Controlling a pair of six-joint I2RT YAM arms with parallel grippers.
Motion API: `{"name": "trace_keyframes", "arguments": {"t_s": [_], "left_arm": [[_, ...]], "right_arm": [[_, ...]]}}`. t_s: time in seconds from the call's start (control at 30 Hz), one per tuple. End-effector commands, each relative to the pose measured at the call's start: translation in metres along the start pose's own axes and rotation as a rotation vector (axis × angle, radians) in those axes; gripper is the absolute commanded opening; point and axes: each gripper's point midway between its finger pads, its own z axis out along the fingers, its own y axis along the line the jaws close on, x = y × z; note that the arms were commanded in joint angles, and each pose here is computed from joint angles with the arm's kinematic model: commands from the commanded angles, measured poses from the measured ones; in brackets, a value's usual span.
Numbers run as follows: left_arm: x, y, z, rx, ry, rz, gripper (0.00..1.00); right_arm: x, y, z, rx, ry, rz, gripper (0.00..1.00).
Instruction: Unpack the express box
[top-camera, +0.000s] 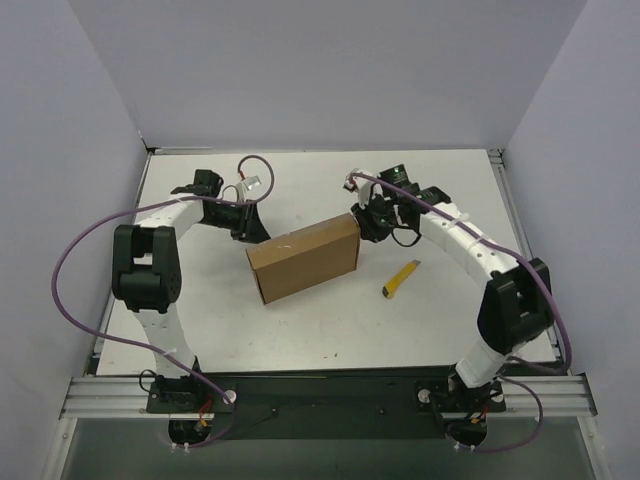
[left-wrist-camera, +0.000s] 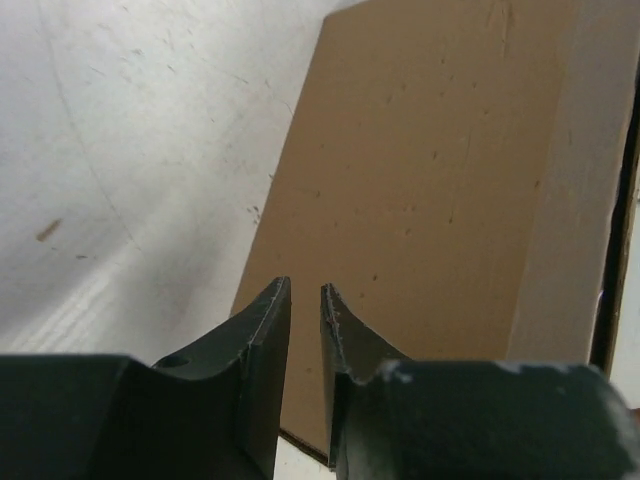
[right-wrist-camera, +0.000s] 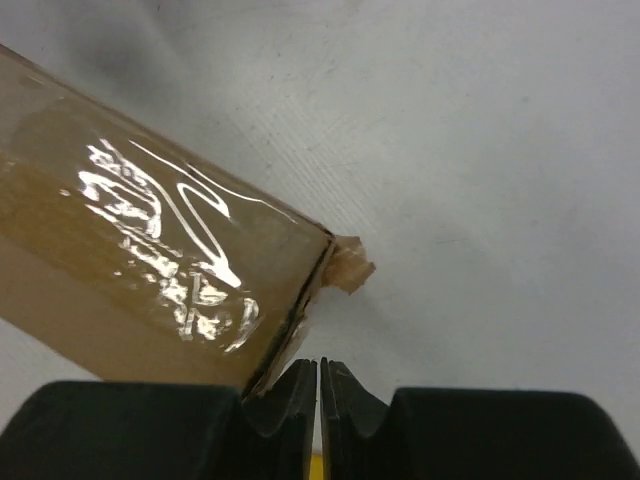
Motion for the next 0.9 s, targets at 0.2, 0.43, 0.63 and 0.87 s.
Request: {"name": "trace_keyframes", "arguments": {"t_s": [0.2, 0.43, 0.63, 0.87], "left_arm": [[0.066, -0.086, 0.002, 0.168, 0.174, 0.249, 0.24], [0.110, -0.095, 0.001, 0.110, 0.291, 0.315, 0.27], [0.097, -0.057, -0.034, 0.002, 0.198, 0.221, 0.30], [0.051, -0.053, -0.031, -0.035, -0.021, 0.159, 0.59]], "right_arm": [[-0.047, 0.053, 0.042, -0.203, 0.043, 0.118, 0.08], [-0.082, 0.026, 0.076, -0.138, 0.012, 0.297, 0.08], [-0.055, -0.018, 0.059, 0.069, 0.051, 0.434, 0.37], [-0.100, 0.030, -0.044, 0.031, -0.036, 0.323, 0.99]]}}
